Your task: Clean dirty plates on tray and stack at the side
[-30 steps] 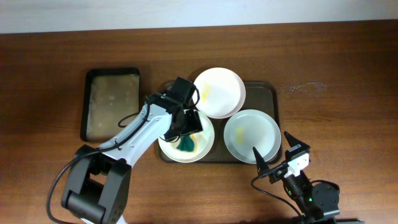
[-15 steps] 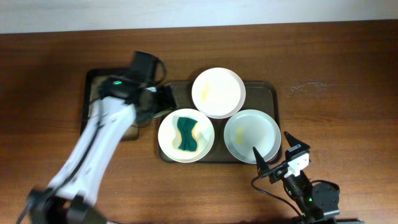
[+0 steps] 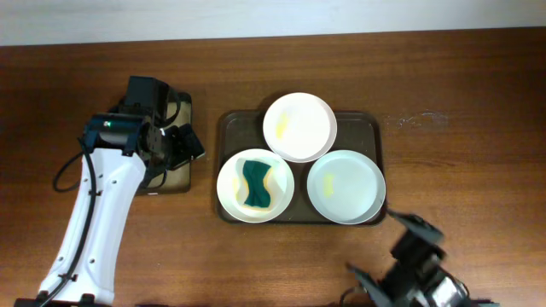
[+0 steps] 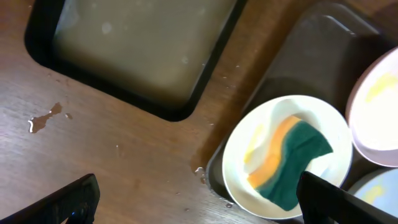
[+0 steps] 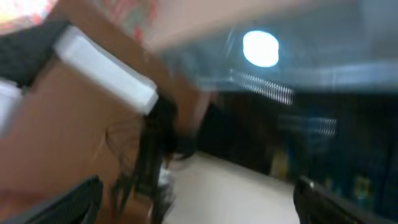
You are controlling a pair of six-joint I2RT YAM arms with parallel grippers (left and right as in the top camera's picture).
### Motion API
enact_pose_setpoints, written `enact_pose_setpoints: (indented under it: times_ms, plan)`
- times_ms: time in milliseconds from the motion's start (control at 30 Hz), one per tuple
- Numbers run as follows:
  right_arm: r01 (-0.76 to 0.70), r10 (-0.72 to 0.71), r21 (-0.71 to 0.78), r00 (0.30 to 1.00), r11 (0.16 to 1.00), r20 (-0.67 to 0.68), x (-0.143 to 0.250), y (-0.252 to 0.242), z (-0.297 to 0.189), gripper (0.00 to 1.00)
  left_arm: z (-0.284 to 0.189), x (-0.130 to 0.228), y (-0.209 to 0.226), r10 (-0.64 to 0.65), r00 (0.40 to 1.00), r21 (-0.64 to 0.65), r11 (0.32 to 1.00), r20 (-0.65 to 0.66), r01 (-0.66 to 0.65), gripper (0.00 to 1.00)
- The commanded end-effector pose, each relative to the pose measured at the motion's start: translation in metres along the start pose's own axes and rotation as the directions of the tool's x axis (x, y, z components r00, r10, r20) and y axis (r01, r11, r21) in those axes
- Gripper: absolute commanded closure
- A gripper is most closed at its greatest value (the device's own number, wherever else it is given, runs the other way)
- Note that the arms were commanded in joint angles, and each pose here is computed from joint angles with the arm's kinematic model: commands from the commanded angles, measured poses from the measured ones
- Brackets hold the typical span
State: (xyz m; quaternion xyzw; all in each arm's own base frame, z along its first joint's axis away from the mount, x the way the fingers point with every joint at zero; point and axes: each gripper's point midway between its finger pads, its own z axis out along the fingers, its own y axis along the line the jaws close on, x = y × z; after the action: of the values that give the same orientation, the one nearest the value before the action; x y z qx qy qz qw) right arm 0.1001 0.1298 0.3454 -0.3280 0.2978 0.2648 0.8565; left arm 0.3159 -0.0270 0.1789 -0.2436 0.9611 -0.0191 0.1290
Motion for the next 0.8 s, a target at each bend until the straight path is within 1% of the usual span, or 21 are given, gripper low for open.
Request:
enact_pose_setpoints:
  times_ms: [0, 33, 100, 133, 200, 267, 300, 333, 367, 400, 433, 500, 567, 600, 633, 667, 700, 767]
  plan:
    - [-0.008, -0.006, 0.149, 0.996, 0.989, 0.093, -0.051, -0.032, 0.013, 0.02, 0.009, 0.004, 0.011, 0.015, 1.000, -0.055, 0.998, -0.011, -0.016, 0.01]
    - [0.016, -0.020, 0.204, 1.000, 0.979, 0.018, -0.064, -0.048, 0.025, 0.02, 0.011, 0.006, 0.013, 0.015, 1.000, -0.060, 0.998, -0.018, -0.016, 0.01]
    - [0.078, -0.047, 0.217, 0.988, 0.973, -0.147, -0.065, -0.062, 0.040, 0.02, 0.012, 0.006, 0.013, 0.016, 1.000, -0.062, 0.998, -0.020, -0.017, 0.01]
    - [0.084, -0.034, 0.216, 0.973, 0.973, -0.227, -0.064, -0.067, 0.046, 0.02, 0.012, 0.006, 0.013, 0.016, 1.000, -0.061, 0.998, -0.020, -0.017, 0.01]
    - [0.050, 0.039, 0.213, 0.918, 0.976, -0.394, -0.058, -0.077, 0.055, 0.02, 0.012, 0.006, 0.013, 0.016, 1.000, -0.061, 0.998, -0.020, -0.017, 0.01]
    - [-0.040, 0.156, 0.221, 0.829, 0.974, -0.537, -0.048, -0.083, 0.064, 0.02, 0.012, 0.008, 0.013, 0.017, 1.000, -0.064, 0.998, -0.025, -0.018, 0.01]
    - [-0.089, 0.204, 0.221, 0.790, 0.971, -0.579, -0.044, -0.083, 0.067, 0.02, 0.012, 0.008, 0.013, 0.017, 0.999, -0.064, 0.998, -0.027, -0.019, 0.01]
    - [-0.132, 0.236, 0.212, 0.760, 0.968, -0.605, -0.044, -0.083, 0.072, 0.02, 0.012, 0.008, 0.014, 0.017, 0.999, -0.064, 0.998, -0.027, -0.018, 0.01]
    - [-0.215, 0.291, 0.197, 0.706, 0.957, -0.646, -0.038, -0.080, 0.080, 0.02, 0.012, 0.008, 0.014, 0.016, 1.000, -0.064, 0.998, -0.026, -0.018, 0.01]
    - [-0.297, 0.329, 0.167, 0.666, 0.940, -0.669, -0.035, -0.075, 0.089, 0.02, 0.012, 0.008, 0.013, 0.016, 1.000, -0.063, 0.998, -0.026, -0.018, 0.01]
    - [-0.403, 0.380, 0.135, 0.625, 0.905, -0.682, -0.034, -0.067, 0.097, 0.02, 0.012, 0.008, 0.013, 0.016, 1.000, -0.061, 0.998, -0.026, -0.018, 0.01]
    - [-0.594, 0.463, 0.081, 0.526, 0.800, -0.713, -0.027, -0.048, 0.105, 0.02, 0.012, 0.008, 0.012, 0.016, 0.999, -0.054, 0.998, -0.030, -0.018, 0.01]
    - [-0.712, 0.499, 0.015, 0.477, 0.702, -0.724, -0.020, -0.038, 0.112, 0.02, 0.012, 0.011, 0.008, 0.016, 0.999, -0.034, 0.999, -0.044, -0.017, 0.00]
    - [-0.745, 0.525, 0.035, 0.434, 0.666, -0.732, -0.008, -0.041, 0.115, 0.02, 0.012, 0.012, 0.007, 0.016, 0.999, -0.028, 0.999, -0.048, -0.017, 0.01]
    - [-0.763, 0.554, 0.088, 0.379, 0.640, -0.741, 0.005, -0.045, 0.114, 0.01, 0.012, 0.012, 0.007, 0.016, 0.999, -0.026, 1.000, -0.050, -0.017, 0.01]
    - [-0.764, 0.584, 0.171, 0.308, 0.622, -0.751, 0.026, -0.051, 0.112, 0.02, 0.012, 0.012, 0.007, 0.015, 0.999, -0.025, 1.000, -0.049, -0.017, 0.01]
    - [-0.746, 0.600, 0.245, 0.248, 0.620, -0.761, 0.045, -0.056, 0.106, 0.02, 0.012, 0.012, 0.007, 0.015, 0.999, -0.025, 1.000, -0.049, -0.016, 0.01]
    - [-0.605, 0.623, 0.452, 0.094, 0.655, -0.777, 0.097, -0.068, 0.083, 0.02, 0.012, 0.012, 0.007, 0.016, 0.999, -0.026, 1.000, -0.050, -0.017, 0.01]
